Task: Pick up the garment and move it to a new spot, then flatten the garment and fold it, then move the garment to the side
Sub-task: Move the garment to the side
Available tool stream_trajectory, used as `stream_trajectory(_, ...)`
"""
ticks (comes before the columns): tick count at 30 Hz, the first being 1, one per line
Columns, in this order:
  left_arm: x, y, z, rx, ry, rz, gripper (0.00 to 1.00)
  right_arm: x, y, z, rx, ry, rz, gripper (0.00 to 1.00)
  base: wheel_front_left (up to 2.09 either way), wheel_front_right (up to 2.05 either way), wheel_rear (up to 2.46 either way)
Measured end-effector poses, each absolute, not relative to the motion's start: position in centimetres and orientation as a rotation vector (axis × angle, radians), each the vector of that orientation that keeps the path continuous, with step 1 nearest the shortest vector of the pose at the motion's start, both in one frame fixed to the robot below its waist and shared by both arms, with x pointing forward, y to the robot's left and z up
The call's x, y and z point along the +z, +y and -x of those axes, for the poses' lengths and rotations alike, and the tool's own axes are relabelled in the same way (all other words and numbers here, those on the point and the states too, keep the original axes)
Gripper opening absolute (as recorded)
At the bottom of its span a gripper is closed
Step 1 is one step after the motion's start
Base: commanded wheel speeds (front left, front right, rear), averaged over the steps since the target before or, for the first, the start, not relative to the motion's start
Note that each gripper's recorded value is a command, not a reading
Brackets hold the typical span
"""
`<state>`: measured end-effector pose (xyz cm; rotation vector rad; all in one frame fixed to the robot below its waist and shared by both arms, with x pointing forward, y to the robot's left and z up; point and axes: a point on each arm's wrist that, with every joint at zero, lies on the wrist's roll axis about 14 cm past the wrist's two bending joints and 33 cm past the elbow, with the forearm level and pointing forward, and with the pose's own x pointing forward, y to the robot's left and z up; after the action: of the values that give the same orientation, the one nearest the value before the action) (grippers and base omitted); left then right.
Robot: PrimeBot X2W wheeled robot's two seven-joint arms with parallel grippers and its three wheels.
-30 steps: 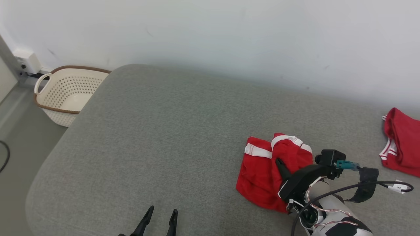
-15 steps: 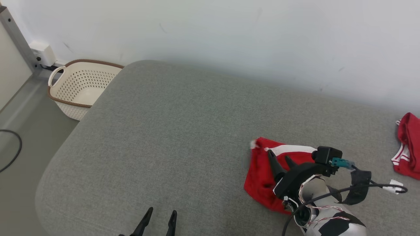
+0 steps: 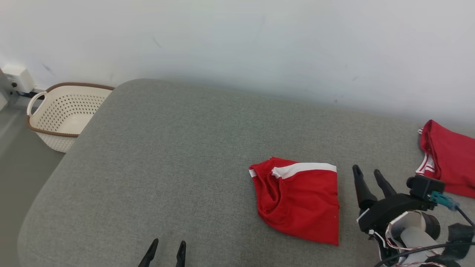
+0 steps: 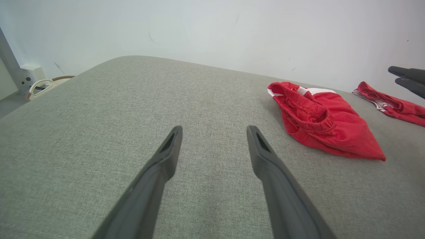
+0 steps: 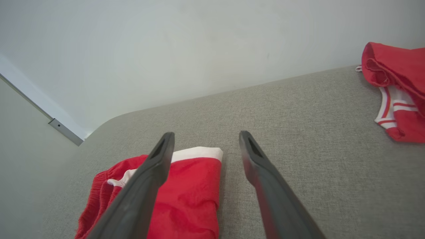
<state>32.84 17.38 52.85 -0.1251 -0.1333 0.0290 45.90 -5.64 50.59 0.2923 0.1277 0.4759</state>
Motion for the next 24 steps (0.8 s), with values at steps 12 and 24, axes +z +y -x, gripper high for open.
stream_trajectory(12,53.1,17.6,-33.1,0.037,-0.141,0.111,1.00,46.2,-7.0,-44.3,0.434,0.270,-0.243,1.00,0.00,0.00,0.00)
stream_trajectory(24,52.7,18.7,-32.7,0.079,-0.130,0.113,1.00,42.5,-4.6,-43.7,0.440,0.445,-0.261,1.00,0.00,0.00,0.00)
